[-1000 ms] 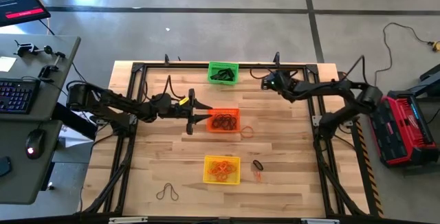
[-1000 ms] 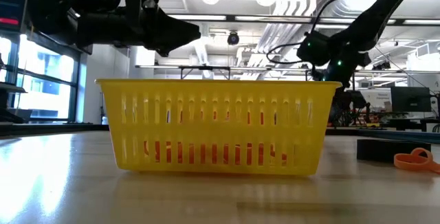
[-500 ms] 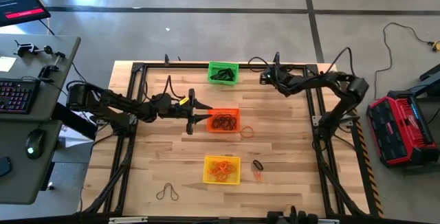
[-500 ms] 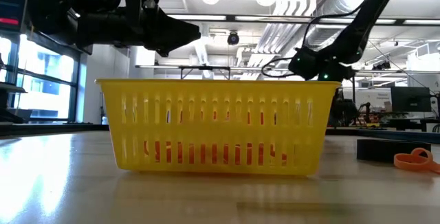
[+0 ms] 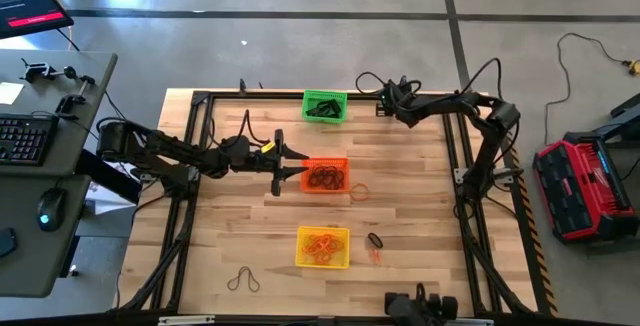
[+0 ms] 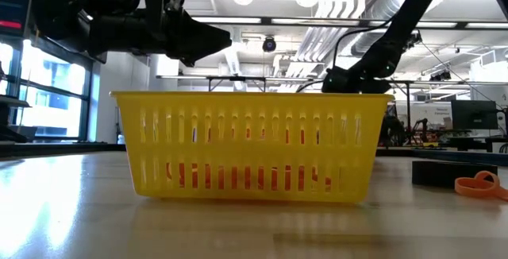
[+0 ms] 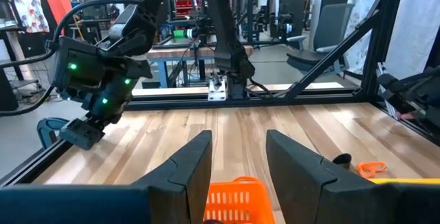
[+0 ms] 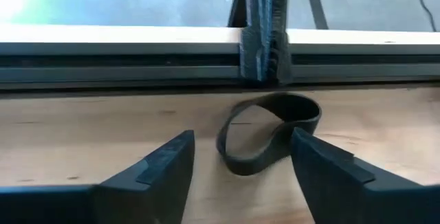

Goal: Sort rubber bands into baskets
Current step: Put the black rubber band into the green bin

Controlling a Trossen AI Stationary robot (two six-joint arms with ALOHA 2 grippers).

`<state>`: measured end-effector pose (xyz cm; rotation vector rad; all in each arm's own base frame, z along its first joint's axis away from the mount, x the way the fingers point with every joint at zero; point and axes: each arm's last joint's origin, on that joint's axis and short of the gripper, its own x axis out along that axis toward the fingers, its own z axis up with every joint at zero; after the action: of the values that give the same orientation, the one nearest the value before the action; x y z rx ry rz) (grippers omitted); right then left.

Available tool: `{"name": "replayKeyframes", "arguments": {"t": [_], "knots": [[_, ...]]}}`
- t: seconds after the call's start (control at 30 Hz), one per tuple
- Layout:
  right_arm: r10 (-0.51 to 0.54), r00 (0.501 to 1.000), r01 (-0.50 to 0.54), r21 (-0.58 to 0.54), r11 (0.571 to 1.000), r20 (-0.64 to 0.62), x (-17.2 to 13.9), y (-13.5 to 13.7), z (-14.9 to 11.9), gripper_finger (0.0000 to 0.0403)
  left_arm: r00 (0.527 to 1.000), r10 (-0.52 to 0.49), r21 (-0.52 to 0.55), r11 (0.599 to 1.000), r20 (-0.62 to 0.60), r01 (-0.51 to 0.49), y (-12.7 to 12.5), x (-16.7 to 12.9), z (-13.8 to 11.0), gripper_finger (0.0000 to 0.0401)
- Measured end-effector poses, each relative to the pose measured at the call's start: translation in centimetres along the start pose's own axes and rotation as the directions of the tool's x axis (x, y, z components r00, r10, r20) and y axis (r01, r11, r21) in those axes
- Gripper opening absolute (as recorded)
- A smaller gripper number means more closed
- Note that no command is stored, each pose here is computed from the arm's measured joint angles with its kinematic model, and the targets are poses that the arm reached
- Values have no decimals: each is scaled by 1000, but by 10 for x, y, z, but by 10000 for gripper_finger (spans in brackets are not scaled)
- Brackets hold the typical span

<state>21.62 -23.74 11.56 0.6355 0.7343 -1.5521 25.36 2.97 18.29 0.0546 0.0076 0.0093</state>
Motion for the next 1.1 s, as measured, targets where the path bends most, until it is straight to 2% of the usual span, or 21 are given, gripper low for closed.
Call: {"name": "replayKeyframes", "arguments": {"t": [0.13,0.3,0.43,0.87,1.1], "knots": [[3,1000,-3,4,1000,-9,1,-1,2,176,1000,-1,-1,1000,-8,1,0,0,-1,131],[-19,999,18,-13,1000,-30,3,-6,2,84,1000,-2,-2,1000,-22,2,0,0,-2,131],[6,999,-9,-61,998,-49,3,-5,1,13,1000,-2,-2,1000,-22,2,0,0,-2,131],[40,995,-56,-180,982,-91,-12,9,-15,5,1000,0,-24,1000,12,1,0,0,1,131],[139,981,-165,-213,963,-134,-42,17,-20,2,999,38,-42,998,-21,-39,10,-1,-2,131]]}}
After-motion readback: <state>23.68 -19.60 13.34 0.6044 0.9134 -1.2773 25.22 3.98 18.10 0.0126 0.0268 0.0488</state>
